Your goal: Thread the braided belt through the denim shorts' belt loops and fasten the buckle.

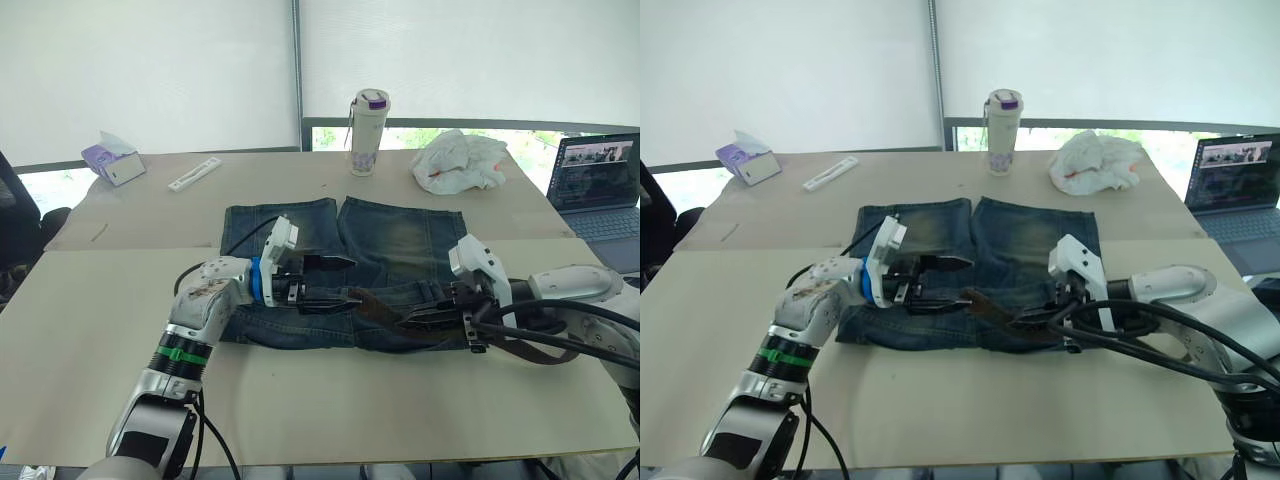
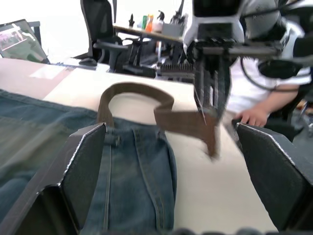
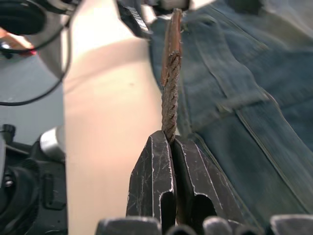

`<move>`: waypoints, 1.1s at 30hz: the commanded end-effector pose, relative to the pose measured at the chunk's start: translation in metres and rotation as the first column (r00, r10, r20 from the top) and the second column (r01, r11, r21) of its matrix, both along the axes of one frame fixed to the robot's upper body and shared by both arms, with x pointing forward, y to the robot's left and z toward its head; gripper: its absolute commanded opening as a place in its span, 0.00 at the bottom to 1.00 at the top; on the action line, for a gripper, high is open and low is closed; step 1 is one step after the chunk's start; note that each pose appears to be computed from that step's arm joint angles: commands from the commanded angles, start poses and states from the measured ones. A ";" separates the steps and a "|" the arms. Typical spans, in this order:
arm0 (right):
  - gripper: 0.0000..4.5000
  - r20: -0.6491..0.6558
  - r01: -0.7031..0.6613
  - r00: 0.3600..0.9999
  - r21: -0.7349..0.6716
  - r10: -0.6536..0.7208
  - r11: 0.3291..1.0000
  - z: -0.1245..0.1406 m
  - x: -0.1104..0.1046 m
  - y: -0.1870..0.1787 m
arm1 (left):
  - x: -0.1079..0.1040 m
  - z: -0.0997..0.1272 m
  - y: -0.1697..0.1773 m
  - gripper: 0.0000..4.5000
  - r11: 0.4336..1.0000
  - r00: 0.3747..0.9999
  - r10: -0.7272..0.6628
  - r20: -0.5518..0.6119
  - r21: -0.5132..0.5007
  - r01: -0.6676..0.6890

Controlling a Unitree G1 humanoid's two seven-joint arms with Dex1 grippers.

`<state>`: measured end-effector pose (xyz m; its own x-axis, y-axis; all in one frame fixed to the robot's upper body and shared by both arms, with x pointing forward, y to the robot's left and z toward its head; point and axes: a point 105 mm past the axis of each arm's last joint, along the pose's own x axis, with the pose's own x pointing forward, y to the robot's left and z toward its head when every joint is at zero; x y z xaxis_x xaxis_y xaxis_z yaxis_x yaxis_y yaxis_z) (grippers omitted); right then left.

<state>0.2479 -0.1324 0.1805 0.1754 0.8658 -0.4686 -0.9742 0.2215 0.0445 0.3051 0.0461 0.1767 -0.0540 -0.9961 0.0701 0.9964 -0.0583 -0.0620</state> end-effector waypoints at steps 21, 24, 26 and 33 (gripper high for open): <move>0.00 0.052 0.003 0.999 0.022 -0.005 1.000 0.007 0.001 0.006 | -0.020 -0.002 -0.011 0.01 0.986 0.981 -0.166 -0.097 -0.027 0.164; 0.17 0.081 0.016 0.996 0.058 -0.021 0.998 0.012 0.003 0.006 | -0.023 -0.001 -0.015 0.00 0.987 0.979 -0.159 -0.126 -0.058 0.153; 0.30 0.082 0.059 0.994 0.107 -0.067 0.992 0.021 0.004 -0.001 | -0.021 -0.004 -0.015 0.00 0.991 0.979 -0.125 -0.162 -0.077 0.114; 0.68 -0.034 0.183 0.981 0.469 -0.189 0.864 0.057 -0.020 -0.021 | 0.006 0.004 -0.009 0.00 0.961 0.927 0.066 -0.369 -0.228 -0.159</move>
<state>0.2417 -0.1569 0.2205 0.3861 0.9170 -0.1002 -0.9007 0.3982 0.1736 0.3047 0.0356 0.1642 0.0762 -0.9661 0.2465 0.9188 -0.0280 -0.3936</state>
